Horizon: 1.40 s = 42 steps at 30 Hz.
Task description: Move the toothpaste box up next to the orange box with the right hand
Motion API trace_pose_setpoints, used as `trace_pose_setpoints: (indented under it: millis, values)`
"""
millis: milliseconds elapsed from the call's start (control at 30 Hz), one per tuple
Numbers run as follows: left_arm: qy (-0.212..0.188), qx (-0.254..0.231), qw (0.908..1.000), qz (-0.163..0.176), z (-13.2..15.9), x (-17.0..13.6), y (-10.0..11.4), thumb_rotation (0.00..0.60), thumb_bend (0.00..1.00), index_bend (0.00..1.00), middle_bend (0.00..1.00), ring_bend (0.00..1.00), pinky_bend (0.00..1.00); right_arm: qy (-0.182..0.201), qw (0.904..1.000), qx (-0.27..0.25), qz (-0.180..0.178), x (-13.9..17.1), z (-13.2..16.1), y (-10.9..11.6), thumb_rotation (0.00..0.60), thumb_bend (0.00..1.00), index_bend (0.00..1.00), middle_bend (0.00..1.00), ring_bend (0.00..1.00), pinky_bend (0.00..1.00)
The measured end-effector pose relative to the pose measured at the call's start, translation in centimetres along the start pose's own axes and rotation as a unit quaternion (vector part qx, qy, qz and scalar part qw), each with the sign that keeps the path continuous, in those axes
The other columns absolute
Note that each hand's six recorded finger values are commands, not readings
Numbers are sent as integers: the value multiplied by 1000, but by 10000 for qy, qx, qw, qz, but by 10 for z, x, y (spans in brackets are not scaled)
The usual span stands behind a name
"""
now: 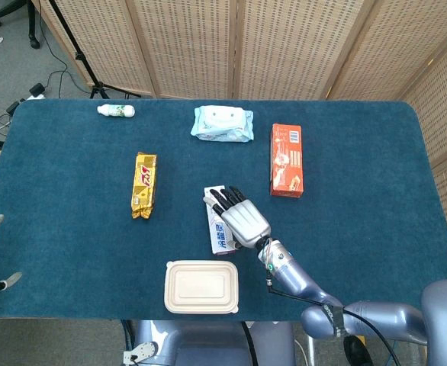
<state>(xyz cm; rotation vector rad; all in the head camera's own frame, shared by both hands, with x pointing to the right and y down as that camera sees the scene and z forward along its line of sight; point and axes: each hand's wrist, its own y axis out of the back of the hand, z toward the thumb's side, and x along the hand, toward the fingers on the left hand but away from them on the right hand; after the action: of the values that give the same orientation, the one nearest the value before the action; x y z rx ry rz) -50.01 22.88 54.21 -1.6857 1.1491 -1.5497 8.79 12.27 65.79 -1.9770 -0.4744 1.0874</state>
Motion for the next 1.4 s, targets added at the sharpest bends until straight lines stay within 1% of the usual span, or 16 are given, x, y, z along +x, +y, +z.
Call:
trace_pose_setpoints:
  millis: [400,633,1000,1233,1400]
  values:
    - [29,18,10000,-8,-1,2,0,600,0,0,0,0,0,1,9994,172,291,5,16,-19,600,0,0,0,0,0]
    - [36,22,10000,-15,-1,2,0,600,0,0,0,0,0,29,9994,242,245,4,22,-20,600,0,0,0,0,0]
    - [59,-33,10000,1,-3,2,2,600,0,0,0,0,0,65,9988,342,344,1,27,-30,600,0,0,0,0,0]
    - [85,-74,9999,26,-5,2,4,600,0,0,0,0,0,-96,9993,250,269,-7,19,-36,600,0,0,0,0,0]
    - [77,-69,9999,24,-5,2,4,600,0,0,0,0,0,-321,9994,-28,137,-14,7,-37,600,0,0,0,0,0]
